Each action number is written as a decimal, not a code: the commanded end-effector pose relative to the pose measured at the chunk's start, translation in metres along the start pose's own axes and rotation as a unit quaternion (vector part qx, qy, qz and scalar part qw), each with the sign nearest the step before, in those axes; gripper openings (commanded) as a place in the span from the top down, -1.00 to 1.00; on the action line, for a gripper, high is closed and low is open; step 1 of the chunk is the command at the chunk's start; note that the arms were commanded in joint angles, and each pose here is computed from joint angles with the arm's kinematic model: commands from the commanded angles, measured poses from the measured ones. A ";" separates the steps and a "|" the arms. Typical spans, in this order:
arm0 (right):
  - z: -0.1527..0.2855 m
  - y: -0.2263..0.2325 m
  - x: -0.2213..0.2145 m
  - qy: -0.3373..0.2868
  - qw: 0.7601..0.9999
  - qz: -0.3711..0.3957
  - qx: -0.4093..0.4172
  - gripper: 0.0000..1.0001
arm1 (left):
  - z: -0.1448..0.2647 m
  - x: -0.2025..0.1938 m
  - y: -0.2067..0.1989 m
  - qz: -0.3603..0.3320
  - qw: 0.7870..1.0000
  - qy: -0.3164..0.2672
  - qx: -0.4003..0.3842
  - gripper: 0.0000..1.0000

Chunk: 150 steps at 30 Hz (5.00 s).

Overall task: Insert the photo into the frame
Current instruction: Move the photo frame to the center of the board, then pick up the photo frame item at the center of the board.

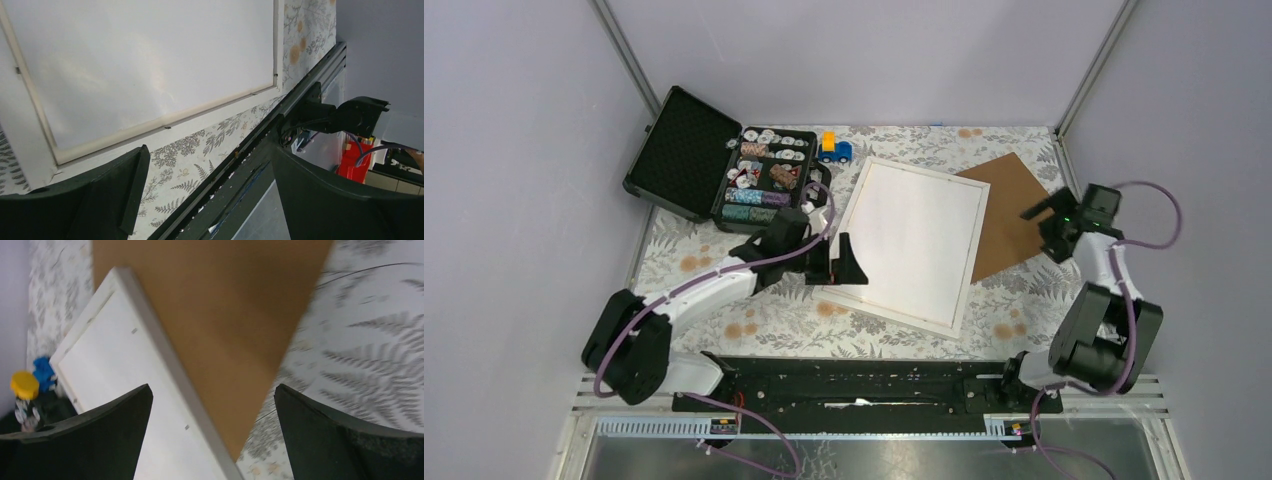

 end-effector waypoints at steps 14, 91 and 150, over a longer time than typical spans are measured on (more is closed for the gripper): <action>-0.075 -0.058 0.090 -0.028 0.992 -0.016 -0.120 -0.99 | -0.097 0.048 -0.078 -0.101 0.994 -0.025 -0.023 -0.98; -0.141 -0.094 0.142 -0.119 0.981 -0.102 -0.114 -0.99 | -0.304 0.038 -0.109 -0.081 0.996 0.017 -0.041 -0.98; -0.111 0.039 0.118 0.014 0.914 -0.170 0.367 1.00 | -0.166 0.128 -0.164 -0.161 0.984 -0.058 -0.048 -0.97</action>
Point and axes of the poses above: each gripper's point midway between its finger pads, its own z axis back along the fingers, its own y axis along the line the jaws close on, x = y × z, the point moved 2 cm from there along z, back along the fingers, and after that the axes turned 13 degrees about -z, right-handed, at the moved point
